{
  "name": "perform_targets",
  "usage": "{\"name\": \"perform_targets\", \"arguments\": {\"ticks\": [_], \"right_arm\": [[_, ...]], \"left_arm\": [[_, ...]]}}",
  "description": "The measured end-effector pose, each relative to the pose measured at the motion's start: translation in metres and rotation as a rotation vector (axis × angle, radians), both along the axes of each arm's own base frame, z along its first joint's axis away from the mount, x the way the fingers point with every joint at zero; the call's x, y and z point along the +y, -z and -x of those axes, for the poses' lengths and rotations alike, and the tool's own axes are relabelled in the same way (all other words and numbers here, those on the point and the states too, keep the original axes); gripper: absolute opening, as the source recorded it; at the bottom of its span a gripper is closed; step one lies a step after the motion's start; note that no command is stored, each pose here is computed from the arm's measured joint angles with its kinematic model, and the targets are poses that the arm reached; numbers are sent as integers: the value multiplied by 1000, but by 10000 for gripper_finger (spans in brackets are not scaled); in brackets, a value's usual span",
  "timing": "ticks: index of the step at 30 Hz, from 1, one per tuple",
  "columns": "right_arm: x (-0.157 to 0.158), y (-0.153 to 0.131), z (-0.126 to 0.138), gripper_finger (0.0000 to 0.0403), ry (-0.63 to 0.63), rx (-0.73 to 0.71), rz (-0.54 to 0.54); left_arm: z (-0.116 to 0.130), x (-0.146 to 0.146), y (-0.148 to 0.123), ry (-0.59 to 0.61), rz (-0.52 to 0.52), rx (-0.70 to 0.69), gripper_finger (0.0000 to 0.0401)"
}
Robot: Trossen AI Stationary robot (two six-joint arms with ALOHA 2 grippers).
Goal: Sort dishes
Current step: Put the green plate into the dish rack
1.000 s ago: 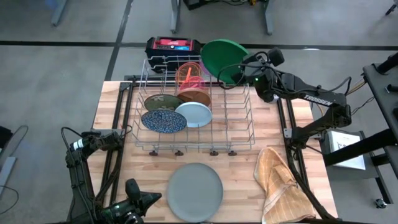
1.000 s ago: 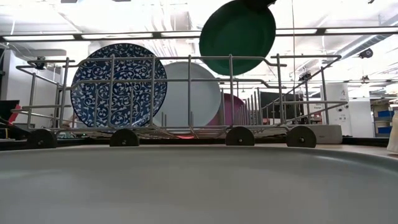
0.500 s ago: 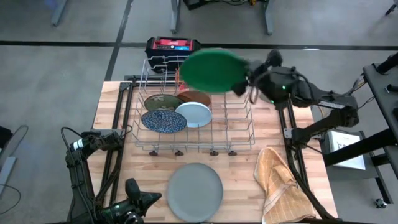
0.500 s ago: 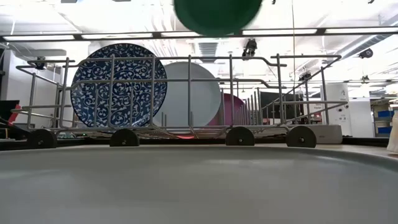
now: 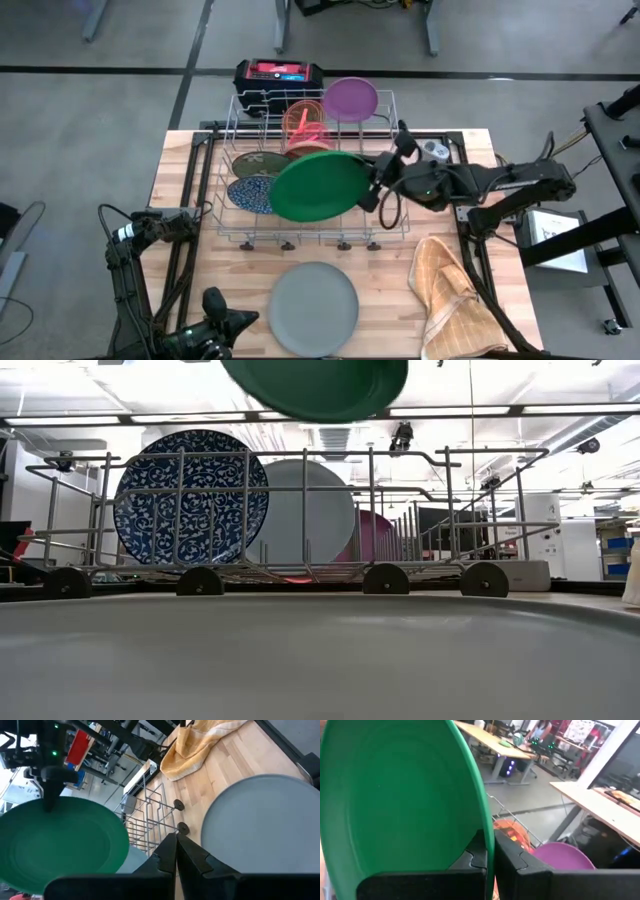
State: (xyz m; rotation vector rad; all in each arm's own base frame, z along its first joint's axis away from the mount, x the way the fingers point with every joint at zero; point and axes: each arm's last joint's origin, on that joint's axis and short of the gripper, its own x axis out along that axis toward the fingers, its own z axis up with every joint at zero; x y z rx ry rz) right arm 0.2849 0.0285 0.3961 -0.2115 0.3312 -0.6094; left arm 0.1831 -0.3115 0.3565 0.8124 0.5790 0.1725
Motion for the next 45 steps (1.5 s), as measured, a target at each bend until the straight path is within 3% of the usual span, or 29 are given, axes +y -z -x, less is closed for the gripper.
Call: {"name": "perform_targets", "arguments": {"ticks": [23, 32, 45], "right_arm": [[0, 70, -1, 0, 60, 89, -126], [0, 100, 2, 0, 67, 151, -120], [-1, 118, 4, 0, 64, 171, -108]], "left_arm": [[0, 0, 0, -8, 17, -7, 0], [0, 0, 0, -8, 17, -7, 0], [0, 0, 0, -8, 16, -9, 0]]}}
